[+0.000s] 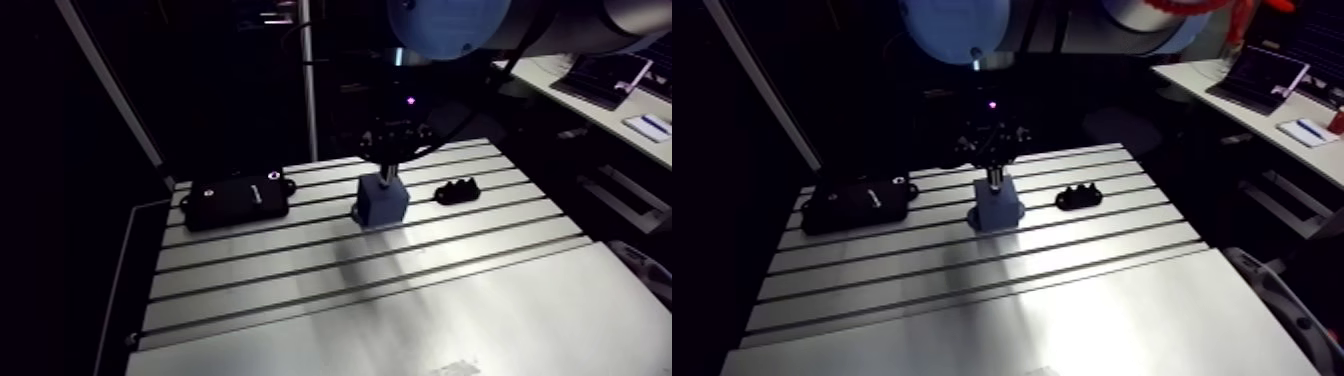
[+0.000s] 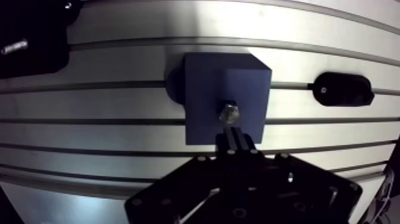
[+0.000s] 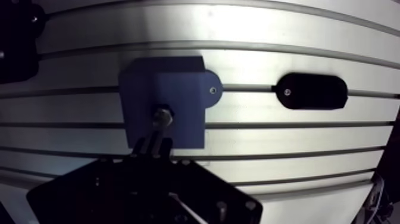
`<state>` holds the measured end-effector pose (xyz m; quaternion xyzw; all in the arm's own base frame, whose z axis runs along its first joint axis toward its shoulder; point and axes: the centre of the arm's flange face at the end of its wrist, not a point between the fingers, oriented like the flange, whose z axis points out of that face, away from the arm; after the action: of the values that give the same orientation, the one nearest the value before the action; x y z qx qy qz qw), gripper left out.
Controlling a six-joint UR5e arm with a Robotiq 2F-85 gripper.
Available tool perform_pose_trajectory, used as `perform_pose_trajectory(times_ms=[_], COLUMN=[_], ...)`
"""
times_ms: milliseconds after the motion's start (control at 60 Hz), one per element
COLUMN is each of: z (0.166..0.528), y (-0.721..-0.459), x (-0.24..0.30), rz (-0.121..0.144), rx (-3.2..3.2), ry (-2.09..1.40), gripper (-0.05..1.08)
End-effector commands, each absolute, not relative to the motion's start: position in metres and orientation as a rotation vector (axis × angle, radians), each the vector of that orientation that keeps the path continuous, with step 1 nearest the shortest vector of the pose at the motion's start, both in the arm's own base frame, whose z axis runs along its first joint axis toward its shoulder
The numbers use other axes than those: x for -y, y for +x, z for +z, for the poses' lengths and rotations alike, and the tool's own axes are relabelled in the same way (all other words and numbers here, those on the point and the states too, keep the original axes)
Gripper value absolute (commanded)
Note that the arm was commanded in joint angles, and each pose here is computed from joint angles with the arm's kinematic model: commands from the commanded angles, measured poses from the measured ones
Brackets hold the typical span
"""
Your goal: Pick up the M10 bolt and insert it into the hex recess until seated.
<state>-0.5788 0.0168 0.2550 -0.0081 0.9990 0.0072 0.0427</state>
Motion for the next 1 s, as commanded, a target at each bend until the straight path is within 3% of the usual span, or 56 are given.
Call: perform_pose_trajectory(times_ms=[17,1000], z=[0.251,0.239], y=[-0.581,-0.586], x=[-0.017,-0.018], rz=[0.023,0.017], rx=[-3.054,-3.039], ry=[-0.029,-0.039], gripper=[1.08,1.08])
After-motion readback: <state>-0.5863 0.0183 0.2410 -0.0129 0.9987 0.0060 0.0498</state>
